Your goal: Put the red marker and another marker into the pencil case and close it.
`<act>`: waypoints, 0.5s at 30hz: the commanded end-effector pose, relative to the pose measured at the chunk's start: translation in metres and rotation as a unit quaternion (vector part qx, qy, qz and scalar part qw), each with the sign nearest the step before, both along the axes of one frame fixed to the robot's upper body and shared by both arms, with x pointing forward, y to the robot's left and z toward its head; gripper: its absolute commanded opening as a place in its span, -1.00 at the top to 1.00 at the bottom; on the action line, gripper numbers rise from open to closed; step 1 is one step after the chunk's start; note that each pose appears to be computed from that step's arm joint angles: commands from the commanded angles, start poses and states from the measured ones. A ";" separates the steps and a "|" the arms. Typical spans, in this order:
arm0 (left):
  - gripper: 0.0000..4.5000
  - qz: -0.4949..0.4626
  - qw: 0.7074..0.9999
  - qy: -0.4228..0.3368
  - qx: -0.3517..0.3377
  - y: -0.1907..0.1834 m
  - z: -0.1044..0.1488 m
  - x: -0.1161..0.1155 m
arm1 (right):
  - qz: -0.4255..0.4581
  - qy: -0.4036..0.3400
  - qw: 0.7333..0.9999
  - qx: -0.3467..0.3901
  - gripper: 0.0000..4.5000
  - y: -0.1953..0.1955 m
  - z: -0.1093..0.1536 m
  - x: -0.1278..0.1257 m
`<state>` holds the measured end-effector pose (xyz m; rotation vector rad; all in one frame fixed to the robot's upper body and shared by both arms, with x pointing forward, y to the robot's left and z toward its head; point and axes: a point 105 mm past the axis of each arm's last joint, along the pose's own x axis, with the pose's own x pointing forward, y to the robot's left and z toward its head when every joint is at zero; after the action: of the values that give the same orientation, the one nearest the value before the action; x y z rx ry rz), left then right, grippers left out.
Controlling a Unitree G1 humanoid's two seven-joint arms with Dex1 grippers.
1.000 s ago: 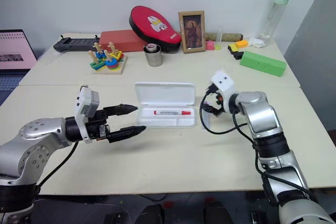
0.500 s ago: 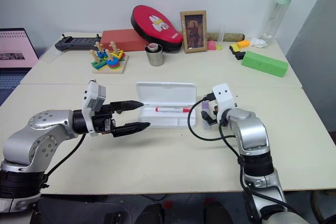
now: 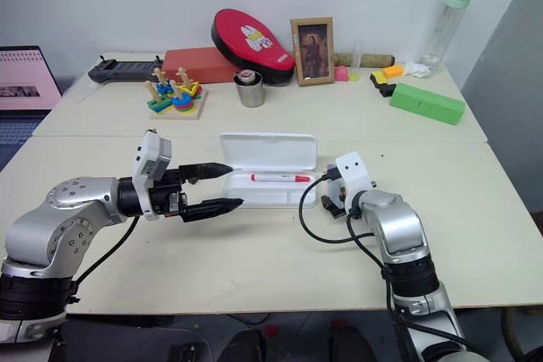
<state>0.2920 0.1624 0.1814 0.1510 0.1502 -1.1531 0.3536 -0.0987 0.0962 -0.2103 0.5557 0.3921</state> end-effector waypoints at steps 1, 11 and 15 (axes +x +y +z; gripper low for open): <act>-1.00 -0.001 1.000 -0.027 -0.002 -0.001 0.010 -0.001 | 0.003 -0.009 1.000 -0.004 -0.99 0.001 0.002 0.000; -1.00 0.000 1.000 -0.027 -0.004 -0.001 0.010 0.000 | -0.003 -0.007 1.000 -0.013 0.02 -0.008 -0.001 0.002; -1.00 0.000 1.000 -0.028 -0.004 -0.001 0.010 0.000 | -0.011 -0.010 1.000 -0.014 0.49 -0.013 0.000 0.004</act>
<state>0.2931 0.1618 0.1807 0.1450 0.1449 -1.1433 0.3539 -0.0990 0.0950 -0.2276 0.5477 0.4119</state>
